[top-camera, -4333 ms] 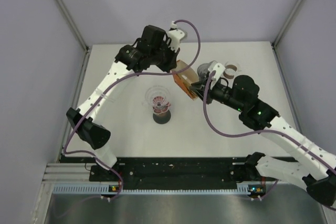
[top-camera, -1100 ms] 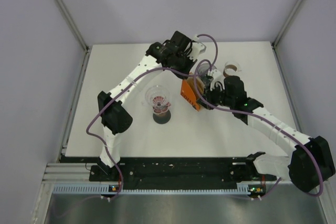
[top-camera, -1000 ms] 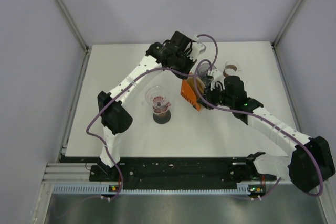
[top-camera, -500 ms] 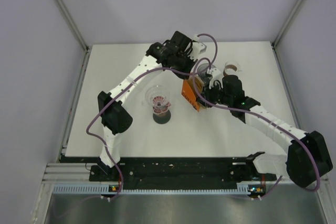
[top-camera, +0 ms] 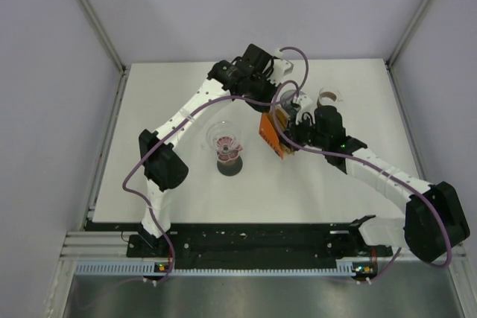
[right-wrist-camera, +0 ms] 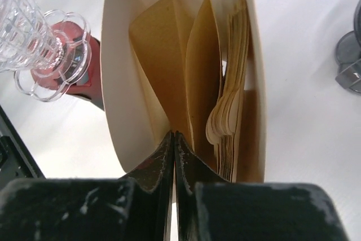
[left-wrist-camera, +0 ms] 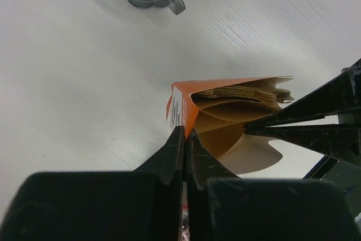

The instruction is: Place the coffee filter in the dripper

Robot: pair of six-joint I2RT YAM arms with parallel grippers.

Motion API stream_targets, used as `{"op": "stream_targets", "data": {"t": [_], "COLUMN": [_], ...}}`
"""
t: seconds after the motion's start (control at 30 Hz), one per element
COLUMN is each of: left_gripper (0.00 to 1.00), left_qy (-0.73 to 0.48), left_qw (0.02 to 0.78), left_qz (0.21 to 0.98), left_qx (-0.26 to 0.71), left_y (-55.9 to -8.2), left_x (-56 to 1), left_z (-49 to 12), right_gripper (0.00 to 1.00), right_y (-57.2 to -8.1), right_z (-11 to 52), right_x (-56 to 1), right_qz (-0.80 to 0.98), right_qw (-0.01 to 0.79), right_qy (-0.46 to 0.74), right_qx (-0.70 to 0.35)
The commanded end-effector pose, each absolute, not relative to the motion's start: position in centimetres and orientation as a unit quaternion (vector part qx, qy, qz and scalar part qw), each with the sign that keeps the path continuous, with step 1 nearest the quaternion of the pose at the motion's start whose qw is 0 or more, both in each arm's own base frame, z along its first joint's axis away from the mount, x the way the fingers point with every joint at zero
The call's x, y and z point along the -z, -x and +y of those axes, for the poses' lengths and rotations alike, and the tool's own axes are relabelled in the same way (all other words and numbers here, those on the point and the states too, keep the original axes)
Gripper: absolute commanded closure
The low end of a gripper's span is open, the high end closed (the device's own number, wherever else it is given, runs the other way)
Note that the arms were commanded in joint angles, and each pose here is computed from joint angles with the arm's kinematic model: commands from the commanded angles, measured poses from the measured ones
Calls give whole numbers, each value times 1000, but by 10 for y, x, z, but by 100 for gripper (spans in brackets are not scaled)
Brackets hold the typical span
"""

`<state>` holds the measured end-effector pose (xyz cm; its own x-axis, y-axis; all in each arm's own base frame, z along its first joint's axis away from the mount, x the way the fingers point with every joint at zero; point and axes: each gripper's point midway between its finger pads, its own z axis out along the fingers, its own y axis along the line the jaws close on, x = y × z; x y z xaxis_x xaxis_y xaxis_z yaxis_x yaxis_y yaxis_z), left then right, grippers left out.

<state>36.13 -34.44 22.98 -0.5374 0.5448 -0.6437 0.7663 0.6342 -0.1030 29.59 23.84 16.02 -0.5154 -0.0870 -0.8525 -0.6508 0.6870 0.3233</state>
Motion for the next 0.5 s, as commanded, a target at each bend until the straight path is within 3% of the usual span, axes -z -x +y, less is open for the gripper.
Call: {"op": "stream_targets", "data": {"t": [0.0,0.47], "left_gripper": [100,100], "left_qy": [-381,-376], "left_qw": [334,355], "left_qz": [836,834], "left_qx": [212,191], "left_y": [-354,-367], "left_x": [-269,-276], "left_z": [-349,-337], "right_gripper": [100,100], "right_y": [-308,-288], "right_z": [233,214], "right_x": [-186,-239], "right_qz": [787,755], "right_qw": [490,542], "right_qy": [220,235], "right_qx": [-304,-284]}}
